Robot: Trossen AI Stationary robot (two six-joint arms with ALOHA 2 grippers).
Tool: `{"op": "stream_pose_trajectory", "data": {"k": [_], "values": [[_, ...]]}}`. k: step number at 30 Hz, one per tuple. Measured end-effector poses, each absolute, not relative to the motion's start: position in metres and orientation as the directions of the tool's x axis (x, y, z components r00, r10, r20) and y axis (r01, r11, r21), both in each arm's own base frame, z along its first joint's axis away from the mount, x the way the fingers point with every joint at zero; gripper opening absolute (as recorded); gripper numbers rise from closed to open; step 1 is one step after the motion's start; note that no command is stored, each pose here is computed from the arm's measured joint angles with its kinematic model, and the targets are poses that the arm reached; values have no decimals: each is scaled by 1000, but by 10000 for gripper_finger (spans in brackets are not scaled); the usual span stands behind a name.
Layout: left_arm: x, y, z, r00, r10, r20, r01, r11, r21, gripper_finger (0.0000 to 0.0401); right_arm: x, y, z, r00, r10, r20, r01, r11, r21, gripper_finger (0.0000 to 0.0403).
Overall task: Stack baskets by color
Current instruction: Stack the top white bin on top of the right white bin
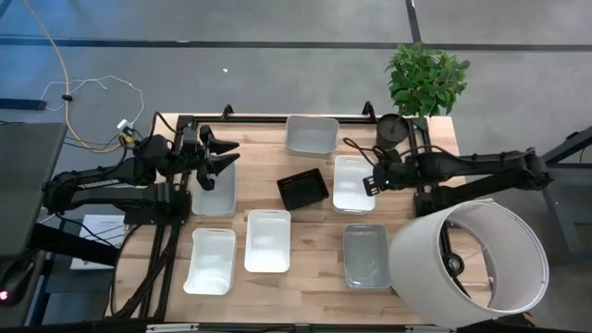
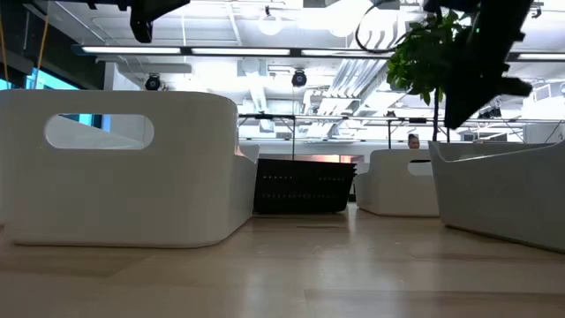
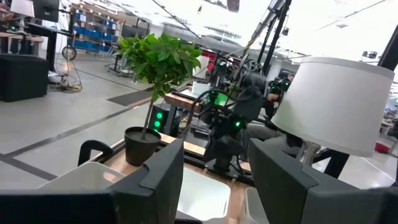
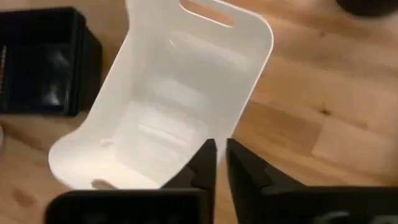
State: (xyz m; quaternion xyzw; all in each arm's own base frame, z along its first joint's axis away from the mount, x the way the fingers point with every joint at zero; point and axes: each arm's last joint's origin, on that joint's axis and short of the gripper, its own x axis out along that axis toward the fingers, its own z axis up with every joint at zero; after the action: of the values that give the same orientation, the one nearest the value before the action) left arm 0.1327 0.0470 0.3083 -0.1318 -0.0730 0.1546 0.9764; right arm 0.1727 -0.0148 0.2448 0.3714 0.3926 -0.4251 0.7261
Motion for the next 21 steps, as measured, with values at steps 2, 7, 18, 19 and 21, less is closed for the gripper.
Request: {"op": "stream_pose_trajectory", "data": {"k": [2, 7, 18, 19, 21], "values": [[133, 47, 308, 942, 321, 102, -283, 917, -280, 168, 171, -15, 236, 315, -340, -886, 926, 313, 210, 70], [133, 47, 308, 942, 321, 102, -282, 917, -281, 168, 165, -18, 216, 264, -371, -890, 960, 189, 206, 171], [133, 47, 308, 942, 321, 101, -283, 918, -279, 168, 183, -21, 191, 309, -331, -892, 946, 207, 250, 225], [133, 47, 308, 942, 321, 101, -283, 918, -280, 168, 184, -21, 188, 289, -330, -899, 951, 207, 230, 223], [133, 47, 308, 942, 321, 101, -283, 917, -280, 168, 188, -22, 181, 255, -327, -910, 959, 206, 195, 216]]}}
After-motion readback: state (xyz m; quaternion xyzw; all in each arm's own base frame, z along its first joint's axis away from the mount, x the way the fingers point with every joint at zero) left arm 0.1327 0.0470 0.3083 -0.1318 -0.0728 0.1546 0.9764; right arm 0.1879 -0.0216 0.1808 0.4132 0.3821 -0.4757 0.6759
